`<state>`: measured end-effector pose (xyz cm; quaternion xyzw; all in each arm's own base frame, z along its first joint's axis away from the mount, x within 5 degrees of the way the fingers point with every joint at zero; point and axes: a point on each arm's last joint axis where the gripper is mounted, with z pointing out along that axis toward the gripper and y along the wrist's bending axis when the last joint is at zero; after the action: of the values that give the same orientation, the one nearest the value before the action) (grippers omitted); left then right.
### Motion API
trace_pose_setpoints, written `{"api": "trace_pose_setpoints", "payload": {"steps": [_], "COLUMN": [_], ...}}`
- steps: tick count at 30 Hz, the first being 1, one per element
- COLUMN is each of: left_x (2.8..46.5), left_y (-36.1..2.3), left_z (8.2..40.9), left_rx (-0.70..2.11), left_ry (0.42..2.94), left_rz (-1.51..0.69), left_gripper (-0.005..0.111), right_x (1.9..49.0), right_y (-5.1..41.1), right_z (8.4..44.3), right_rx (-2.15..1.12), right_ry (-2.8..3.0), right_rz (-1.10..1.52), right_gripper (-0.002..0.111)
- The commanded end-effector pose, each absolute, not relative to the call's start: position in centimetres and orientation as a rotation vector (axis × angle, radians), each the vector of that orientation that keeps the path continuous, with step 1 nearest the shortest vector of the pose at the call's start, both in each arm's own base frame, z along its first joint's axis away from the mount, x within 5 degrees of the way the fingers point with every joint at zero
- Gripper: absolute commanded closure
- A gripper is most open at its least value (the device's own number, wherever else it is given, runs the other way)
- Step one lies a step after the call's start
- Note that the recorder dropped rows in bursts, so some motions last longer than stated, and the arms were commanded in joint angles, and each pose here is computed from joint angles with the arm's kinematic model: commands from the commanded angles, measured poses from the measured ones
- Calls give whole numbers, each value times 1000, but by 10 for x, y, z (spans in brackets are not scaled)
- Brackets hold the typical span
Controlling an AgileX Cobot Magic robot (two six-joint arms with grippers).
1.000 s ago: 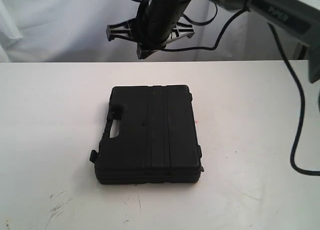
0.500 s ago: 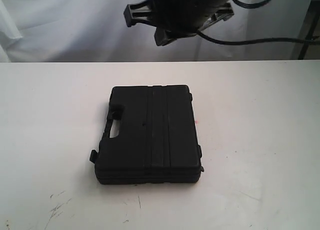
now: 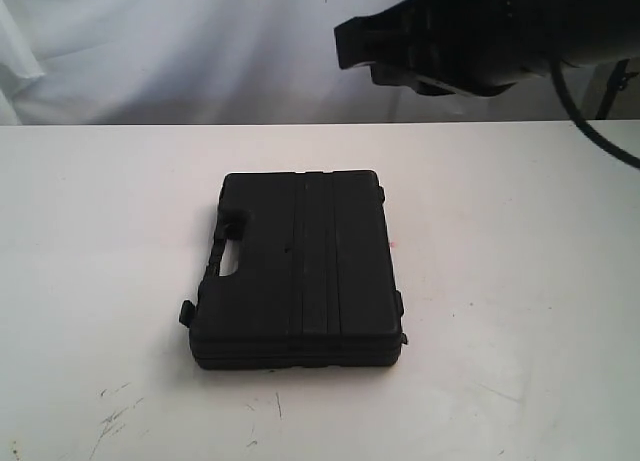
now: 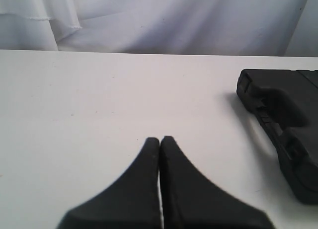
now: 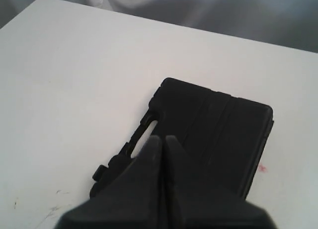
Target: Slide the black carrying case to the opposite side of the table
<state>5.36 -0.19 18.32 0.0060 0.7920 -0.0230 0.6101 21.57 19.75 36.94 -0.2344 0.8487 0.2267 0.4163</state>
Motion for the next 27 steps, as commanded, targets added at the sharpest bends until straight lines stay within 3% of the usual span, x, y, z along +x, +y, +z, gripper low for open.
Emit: {"api": "trace_pose_setpoints", "payload": {"steps": [1, 19, 27], "left_x": [54, 54, 54], "left_y": [-2, -2, -2], "left_z": [183, 183, 183], "left_rx": [12, 12, 12], "left_ry": [1818, 1818, 1818], "left_rz": [-54, -54, -54], "left_gripper": [107, 107, 107], "right_x": [203, 186, 174], "right_y": [189, 163, 118], "right_z": [371, 381, 350], "right_rx": [-607, -646, -423], "right_ry": [2186, 2122, 2032], "right_rz": [567, 465, 504], "right_gripper": [108, 108, 108]}}
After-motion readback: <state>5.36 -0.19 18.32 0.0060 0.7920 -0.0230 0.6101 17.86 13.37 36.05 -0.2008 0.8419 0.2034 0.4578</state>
